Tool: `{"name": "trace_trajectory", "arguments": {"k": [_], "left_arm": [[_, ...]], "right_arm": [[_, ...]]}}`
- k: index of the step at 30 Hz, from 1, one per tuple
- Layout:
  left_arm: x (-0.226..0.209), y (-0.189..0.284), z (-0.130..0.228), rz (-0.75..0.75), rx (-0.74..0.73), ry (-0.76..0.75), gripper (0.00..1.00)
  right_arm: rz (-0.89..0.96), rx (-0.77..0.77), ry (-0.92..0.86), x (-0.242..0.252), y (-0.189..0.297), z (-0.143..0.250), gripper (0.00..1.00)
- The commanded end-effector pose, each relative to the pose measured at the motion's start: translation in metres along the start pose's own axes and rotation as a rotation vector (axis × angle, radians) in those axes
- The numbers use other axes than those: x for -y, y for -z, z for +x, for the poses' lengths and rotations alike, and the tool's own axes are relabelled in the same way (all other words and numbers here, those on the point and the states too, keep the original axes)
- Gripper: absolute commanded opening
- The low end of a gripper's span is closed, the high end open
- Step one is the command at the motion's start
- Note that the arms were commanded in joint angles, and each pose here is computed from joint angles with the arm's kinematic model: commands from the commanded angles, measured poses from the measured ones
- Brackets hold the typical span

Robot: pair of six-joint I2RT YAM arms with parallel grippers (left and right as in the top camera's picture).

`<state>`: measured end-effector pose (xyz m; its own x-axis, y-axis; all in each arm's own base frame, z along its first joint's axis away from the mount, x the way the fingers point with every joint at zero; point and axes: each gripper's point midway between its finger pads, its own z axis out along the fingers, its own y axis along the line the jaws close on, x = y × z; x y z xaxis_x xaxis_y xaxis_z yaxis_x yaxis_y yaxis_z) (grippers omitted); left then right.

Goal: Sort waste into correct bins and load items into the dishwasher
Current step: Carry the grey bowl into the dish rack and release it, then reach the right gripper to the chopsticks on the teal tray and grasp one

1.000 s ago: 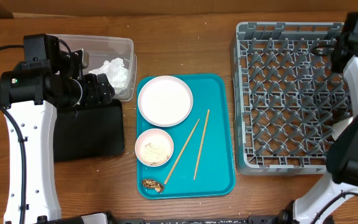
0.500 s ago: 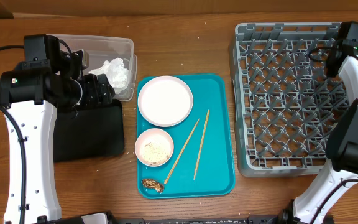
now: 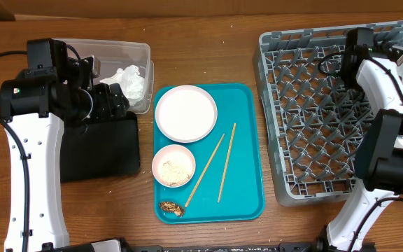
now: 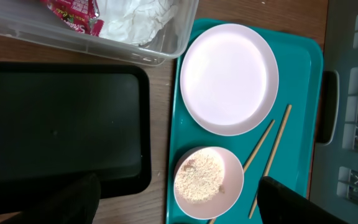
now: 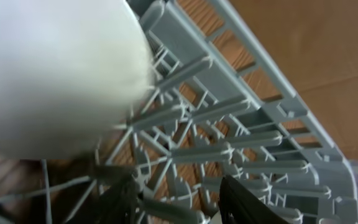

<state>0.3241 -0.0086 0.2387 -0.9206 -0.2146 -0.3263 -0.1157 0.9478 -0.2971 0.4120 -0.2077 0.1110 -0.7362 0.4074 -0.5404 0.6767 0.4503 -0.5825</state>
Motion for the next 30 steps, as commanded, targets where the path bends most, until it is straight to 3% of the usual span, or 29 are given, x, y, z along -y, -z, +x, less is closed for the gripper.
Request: {"name": "trace_trajectory", "arguments": {"k": [1, 5, 10, 15, 16, 24, 30], "left_arm": [[0.001, 0.001, -0.002, 0.003, 0.005, 0.006, 0.82], [0.001, 0.001, -0.002, 0.002, 0.006, 0.006, 0.82], [0.0, 0.001, -0.002, 0.001, 0.006, 0.006, 0.84], [0.0, 0.001, -0.002, 0.001, 0.006, 0.006, 0.87], [0.0, 0.001, -0.002, -0.003, 0.006, 0.006, 0.87], [0.0, 0.001, -0.003, -0.002, 0.009, 0.005, 0.87], [0.0, 0.001, -0.001, -0.002, 0.001, 0.007, 0.87]], "right_arm": [[-0.087, 0.012, -0.078, 0.016, 0.023, -0.014, 0.47], [-0.236, 0.034, -0.149, 0.035, 0.063, -0.028, 0.49], [-0.657, -0.021, -0.195, 0.031, 0.137, -0.024, 0.7], [-1.151, -0.209, -0.07, 0.008, 0.228, 0.019, 0.71], [-1.219, -0.297, -0.005, 0.002, 0.249, 0.044, 0.71], [-1.253, -0.383, 0.368, -0.033, 0.313, 0.141, 0.72], [-1.152, -0.424, 0.531, -0.065, 0.327, 0.221, 0.73]]}}
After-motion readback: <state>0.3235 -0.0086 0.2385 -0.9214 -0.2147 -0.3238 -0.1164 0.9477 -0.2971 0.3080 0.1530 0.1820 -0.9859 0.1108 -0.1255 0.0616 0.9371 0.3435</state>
